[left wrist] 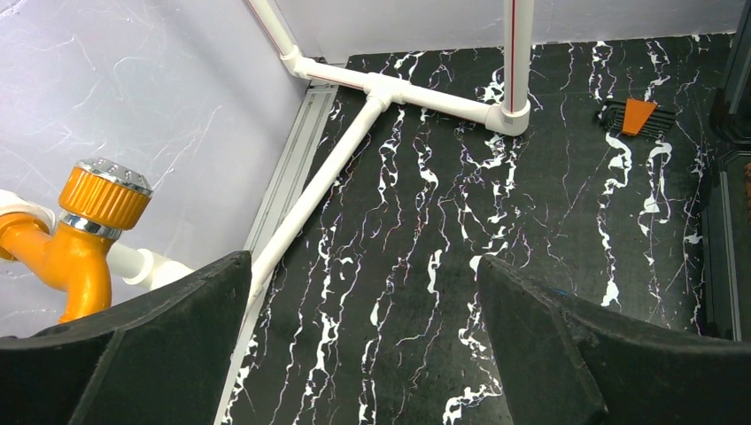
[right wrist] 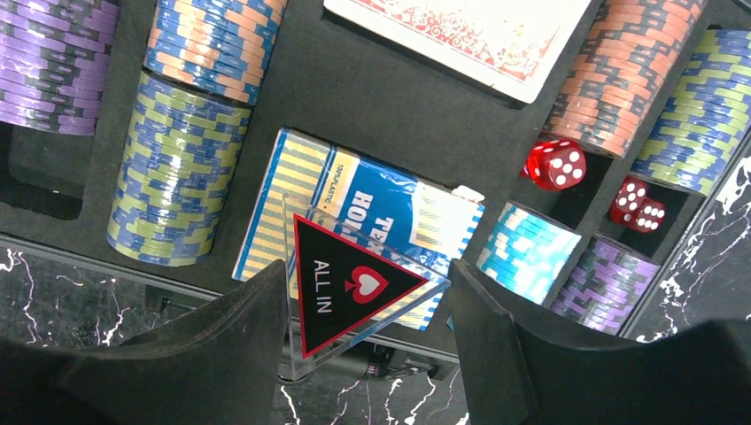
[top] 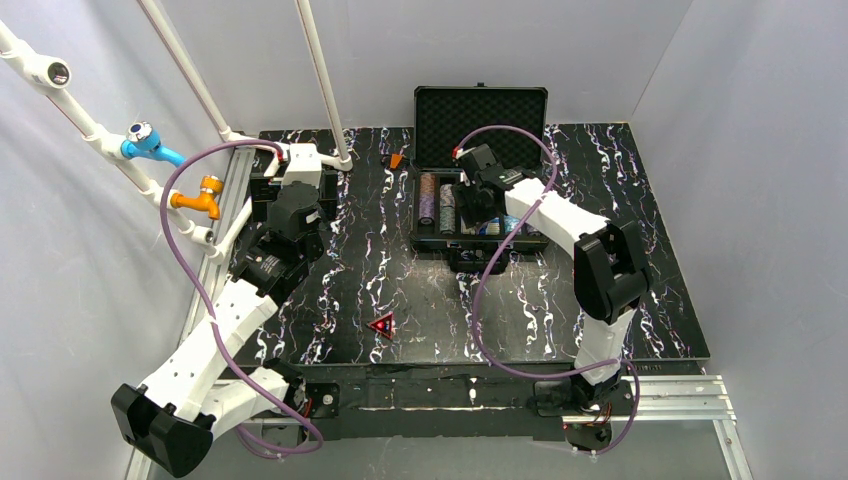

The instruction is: Pack up texas hold em set

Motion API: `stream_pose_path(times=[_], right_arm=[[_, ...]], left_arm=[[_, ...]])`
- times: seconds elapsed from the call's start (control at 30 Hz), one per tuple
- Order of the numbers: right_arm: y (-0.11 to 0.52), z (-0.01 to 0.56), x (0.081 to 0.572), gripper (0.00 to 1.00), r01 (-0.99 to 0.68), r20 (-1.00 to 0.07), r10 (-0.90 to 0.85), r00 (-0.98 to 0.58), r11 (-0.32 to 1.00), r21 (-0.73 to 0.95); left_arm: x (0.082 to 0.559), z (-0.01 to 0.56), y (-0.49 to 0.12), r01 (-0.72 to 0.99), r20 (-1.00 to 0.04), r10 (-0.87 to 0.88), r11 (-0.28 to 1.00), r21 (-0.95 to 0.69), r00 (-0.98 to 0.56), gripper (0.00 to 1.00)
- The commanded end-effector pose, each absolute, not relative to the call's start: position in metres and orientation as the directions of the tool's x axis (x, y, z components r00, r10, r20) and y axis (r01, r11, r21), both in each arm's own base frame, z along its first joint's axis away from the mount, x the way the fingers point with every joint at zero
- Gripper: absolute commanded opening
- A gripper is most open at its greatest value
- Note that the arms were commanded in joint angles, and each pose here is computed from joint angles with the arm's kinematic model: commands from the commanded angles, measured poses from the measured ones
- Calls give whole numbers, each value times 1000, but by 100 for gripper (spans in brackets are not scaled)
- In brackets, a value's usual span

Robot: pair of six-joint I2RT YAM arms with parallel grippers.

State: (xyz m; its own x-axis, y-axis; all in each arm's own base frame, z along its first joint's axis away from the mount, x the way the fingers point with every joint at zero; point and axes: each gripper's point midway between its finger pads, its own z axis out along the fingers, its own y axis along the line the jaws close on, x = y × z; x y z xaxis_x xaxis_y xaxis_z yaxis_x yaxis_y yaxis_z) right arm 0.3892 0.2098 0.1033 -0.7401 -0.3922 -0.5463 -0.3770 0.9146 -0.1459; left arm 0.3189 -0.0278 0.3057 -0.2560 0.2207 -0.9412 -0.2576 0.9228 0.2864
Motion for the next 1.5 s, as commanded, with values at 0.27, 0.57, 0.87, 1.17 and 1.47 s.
stream_pose_path(times=[0.27,0.57,0.87,1.17,1.47], right_arm=[[222,117,412,56,-384,-612,-361,-703,918,-100],[219,109,415,56,-386,-604,-367,-707,917,-105],[217,104,417,58,-405,-602,-386,-699,908,-112],[218,99,418,62,-419,-598,-401,-694,901,-117],[217,92,419,64,-420,-586,-410,-699,898,-127]], left_arm=[[320,311,-28,-268,-950,200,927,263,-240,98],[321,311,-28,-264,-949,202,928,264,-242,98],[321,310,-29,-262,-949,202,928,265,-244,98],[321,310,-29,-259,-948,201,929,264,-245,98],[321,310,-29,-259,-949,200,929,263,-243,98]])
